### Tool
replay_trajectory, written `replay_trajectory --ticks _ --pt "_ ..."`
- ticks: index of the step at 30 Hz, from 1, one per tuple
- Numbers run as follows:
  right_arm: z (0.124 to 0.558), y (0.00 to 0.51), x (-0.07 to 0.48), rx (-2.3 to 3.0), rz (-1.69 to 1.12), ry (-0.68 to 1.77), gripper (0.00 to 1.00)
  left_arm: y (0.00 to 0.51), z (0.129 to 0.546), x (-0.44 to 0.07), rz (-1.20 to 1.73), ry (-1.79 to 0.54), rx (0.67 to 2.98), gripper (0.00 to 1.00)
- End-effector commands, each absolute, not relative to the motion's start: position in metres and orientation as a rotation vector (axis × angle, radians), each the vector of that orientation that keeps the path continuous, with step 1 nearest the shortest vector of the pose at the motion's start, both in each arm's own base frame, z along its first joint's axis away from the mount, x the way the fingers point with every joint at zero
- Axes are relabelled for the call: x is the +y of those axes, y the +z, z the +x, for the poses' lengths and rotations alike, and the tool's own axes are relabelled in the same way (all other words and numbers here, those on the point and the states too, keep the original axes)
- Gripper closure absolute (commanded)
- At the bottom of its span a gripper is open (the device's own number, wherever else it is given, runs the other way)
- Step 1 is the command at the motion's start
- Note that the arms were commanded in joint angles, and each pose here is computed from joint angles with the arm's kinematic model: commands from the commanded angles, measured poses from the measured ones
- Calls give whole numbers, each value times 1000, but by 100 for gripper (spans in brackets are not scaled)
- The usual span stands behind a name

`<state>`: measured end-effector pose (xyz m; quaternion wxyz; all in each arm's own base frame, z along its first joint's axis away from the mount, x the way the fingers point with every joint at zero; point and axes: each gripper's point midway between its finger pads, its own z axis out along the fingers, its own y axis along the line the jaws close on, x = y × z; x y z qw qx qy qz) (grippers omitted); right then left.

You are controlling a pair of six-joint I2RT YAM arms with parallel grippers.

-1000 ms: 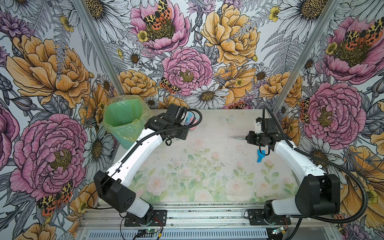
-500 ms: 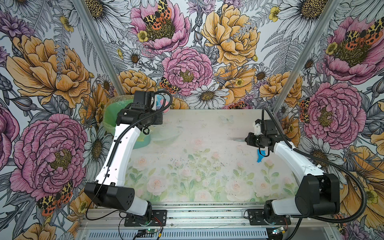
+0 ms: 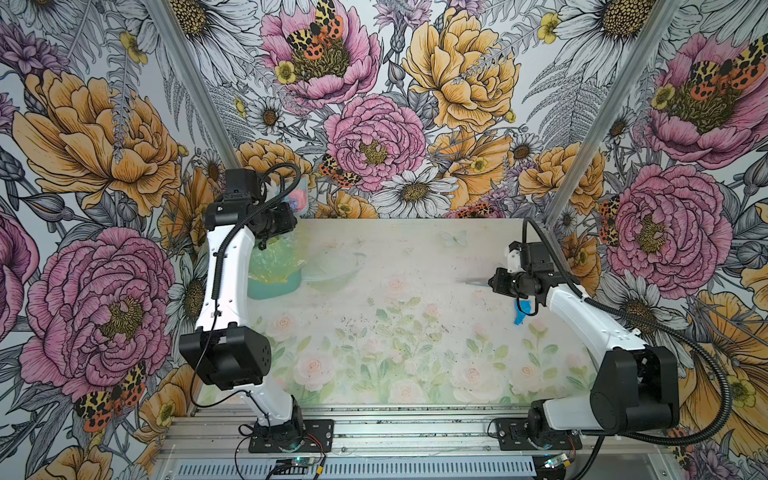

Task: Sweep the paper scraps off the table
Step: 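Lift the dustpan toward the green bin while the right gripper draws back, then tilt the dustpan further over the green bin to empty it with the left gripper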

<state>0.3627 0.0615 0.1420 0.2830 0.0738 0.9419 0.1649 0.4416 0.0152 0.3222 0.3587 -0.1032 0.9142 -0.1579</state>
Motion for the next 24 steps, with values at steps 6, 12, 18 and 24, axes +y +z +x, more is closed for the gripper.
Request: replay_trajectory --ticks 6,12,18,24 --pt "367 150 63 2478 198 469 100 350 447 17 -342 -645 2270 100" --pt "368 153 65 2471 184 482 100 351 440 27 -402 -686 2257 100" --pt "371 155 66 2466 179 489 100 355 431 37 -452 -755 2231 100" --pt "371 155 67 2467 175 495 100 355 421 41 -474 -831 2210 100"
